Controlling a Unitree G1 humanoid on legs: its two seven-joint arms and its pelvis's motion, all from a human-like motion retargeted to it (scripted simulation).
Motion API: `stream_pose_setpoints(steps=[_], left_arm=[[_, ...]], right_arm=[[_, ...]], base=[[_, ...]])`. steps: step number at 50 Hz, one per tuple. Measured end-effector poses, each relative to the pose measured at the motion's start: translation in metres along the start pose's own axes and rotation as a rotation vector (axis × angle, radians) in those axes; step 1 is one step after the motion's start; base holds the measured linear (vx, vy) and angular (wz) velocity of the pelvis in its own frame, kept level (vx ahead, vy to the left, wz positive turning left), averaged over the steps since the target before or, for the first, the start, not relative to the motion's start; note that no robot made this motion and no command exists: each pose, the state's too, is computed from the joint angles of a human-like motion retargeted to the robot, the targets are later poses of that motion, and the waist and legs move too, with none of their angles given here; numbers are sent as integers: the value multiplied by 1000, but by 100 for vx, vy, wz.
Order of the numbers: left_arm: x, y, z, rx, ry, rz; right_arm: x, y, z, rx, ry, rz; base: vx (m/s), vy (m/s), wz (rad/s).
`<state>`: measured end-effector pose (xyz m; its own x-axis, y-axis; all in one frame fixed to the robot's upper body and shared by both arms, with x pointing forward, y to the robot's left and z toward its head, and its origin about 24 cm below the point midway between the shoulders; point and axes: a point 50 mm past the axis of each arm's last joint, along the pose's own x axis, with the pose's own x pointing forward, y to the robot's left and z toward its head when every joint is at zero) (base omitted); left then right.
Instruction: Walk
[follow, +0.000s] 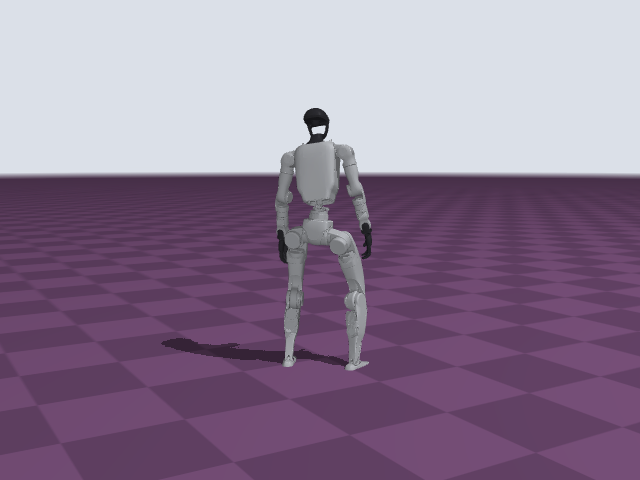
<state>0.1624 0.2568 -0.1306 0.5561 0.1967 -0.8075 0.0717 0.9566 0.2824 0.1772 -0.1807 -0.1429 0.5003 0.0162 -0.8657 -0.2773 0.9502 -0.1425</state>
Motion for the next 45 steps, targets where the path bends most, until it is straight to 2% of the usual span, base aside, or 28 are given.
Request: stream_pose_setpoints(steps=[12, 20, 30, 45], left_arm=[[0, -26, 6, 79, -45, -70], [-2, -39, -1, 148, -32, -100], [-3, -35, -16, 175, 36, -84], [0, -16, -4, 115, 16, 11]], right_arm=[[-3, -28, 2, -48, -11, -77], [-3, -29, 11, -94, -55, -89], [-1, -13, 16, -150, -86, -53], [0, 0, 12, -132, -82, -50]], base=[[2, -8, 17], [6, 5, 20], [4, 9, 16], [1, 4, 7]])
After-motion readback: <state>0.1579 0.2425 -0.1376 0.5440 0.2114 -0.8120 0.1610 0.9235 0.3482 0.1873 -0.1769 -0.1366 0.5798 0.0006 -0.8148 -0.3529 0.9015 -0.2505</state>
